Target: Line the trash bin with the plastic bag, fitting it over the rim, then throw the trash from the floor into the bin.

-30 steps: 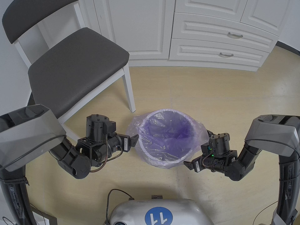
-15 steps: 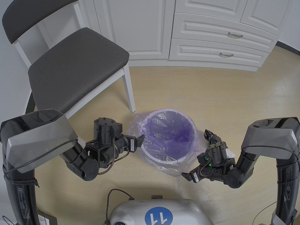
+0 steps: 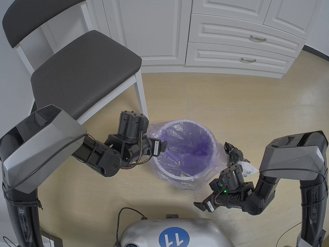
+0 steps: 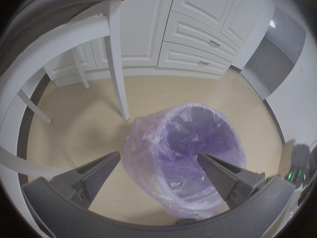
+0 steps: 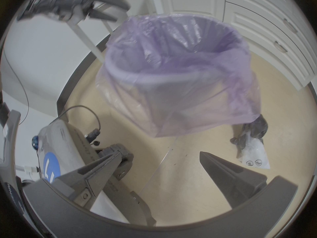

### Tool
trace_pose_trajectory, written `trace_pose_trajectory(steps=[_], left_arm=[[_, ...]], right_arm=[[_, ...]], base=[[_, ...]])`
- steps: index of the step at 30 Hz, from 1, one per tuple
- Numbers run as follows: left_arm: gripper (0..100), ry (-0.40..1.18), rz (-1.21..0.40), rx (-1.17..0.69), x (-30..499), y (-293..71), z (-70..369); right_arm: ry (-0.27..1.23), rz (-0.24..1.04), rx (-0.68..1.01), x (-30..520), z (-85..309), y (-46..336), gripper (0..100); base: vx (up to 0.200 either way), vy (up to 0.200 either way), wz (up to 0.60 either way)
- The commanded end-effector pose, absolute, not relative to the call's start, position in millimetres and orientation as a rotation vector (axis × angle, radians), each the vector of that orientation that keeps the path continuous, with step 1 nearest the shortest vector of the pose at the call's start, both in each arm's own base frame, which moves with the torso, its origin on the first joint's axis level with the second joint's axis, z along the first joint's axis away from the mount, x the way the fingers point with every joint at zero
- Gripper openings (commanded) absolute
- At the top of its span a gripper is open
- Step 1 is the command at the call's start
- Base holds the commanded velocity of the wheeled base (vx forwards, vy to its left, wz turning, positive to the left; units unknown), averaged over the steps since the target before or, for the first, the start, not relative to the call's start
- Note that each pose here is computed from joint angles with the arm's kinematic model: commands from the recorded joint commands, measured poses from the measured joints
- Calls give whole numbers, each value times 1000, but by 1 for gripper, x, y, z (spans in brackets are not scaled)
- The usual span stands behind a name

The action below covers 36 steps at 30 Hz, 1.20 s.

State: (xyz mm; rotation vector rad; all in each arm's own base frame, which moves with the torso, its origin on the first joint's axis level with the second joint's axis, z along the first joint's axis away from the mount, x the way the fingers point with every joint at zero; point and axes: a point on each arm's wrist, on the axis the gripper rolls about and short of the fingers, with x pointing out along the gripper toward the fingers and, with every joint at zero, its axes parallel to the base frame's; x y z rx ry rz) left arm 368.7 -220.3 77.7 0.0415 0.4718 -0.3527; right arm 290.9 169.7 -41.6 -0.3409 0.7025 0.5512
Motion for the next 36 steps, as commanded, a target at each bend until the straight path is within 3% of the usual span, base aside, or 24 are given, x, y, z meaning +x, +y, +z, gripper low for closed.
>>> trace_pose_trajectory(steps=[1, 5, 14, 23, 36], left_arm=[[100, 452, -322, 60, 378, -242, 86], [100, 495, -281, 91, 386, -249, 80], [100, 563, -247, 140, 405, -265, 59], [100, 629, -123, 248, 426, -275, 42], [100, 728, -123, 268, 388, -257, 60]], right_arm=[[802, 603, -398, 273, -74, 181, 100], [788, 611, -403, 271, -74, 182, 100], [634, 610, -363, 263, -13, 172, 100], [559, 551, -356, 276, 13, 145, 100], [522, 438, -321, 307, 29, 108, 100]], base=[[0, 0, 0], [0, 0, 0], [0, 0, 0], [0, 0, 0], [0, 0, 0]])
